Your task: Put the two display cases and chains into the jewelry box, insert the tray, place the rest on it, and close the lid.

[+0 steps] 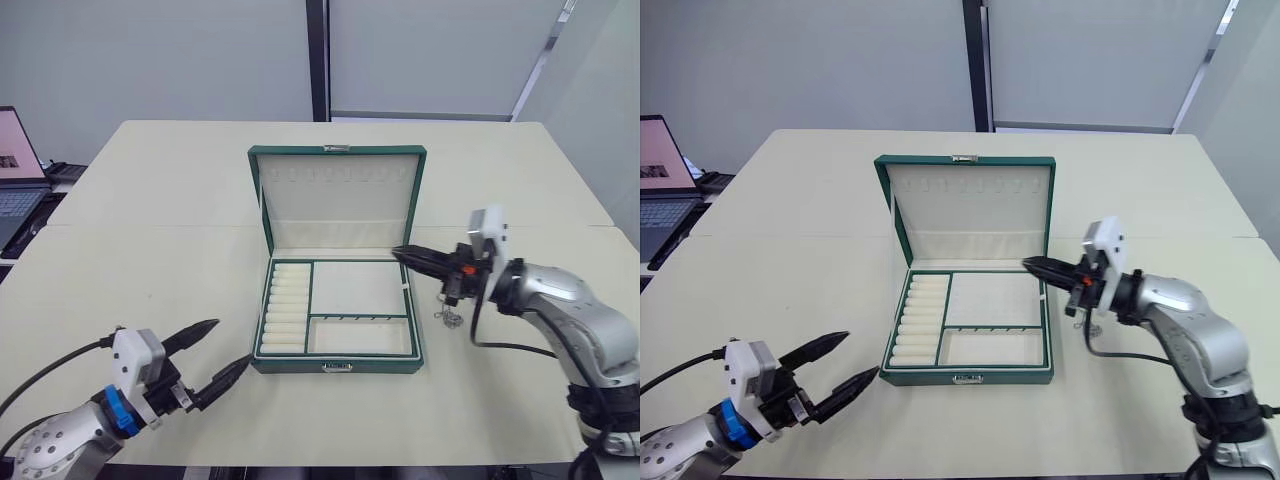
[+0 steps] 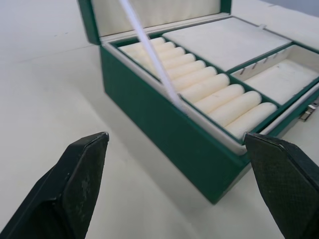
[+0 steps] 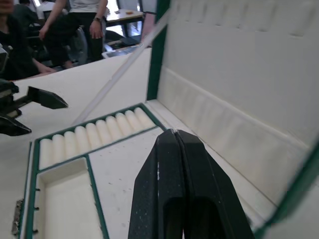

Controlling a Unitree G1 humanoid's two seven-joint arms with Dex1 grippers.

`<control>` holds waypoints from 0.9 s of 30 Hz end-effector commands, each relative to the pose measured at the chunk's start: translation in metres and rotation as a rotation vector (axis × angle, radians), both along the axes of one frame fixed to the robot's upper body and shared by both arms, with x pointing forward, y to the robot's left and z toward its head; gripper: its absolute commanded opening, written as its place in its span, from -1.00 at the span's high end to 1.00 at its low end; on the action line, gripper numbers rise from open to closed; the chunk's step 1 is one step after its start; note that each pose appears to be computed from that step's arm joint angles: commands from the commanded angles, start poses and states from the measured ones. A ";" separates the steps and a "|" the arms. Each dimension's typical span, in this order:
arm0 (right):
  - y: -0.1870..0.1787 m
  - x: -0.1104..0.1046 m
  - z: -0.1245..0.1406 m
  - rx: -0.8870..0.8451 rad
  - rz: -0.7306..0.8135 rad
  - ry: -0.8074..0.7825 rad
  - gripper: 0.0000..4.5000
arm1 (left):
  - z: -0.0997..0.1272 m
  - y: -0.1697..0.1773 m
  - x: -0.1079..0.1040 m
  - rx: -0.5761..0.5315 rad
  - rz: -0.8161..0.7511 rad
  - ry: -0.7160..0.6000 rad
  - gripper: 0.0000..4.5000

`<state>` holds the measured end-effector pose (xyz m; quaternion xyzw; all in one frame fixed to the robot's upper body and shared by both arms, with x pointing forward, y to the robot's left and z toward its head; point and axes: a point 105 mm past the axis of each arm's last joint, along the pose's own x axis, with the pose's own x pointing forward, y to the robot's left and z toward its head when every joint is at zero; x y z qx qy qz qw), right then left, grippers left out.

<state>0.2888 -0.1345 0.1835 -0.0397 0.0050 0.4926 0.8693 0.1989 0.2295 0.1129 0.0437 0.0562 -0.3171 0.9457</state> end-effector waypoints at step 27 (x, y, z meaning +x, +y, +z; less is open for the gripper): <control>-0.131 0.001 -0.042 0.010 -0.670 0.029 -0.99 | 0.055 0.054 0.048 -0.086 0.380 -0.284 -1.00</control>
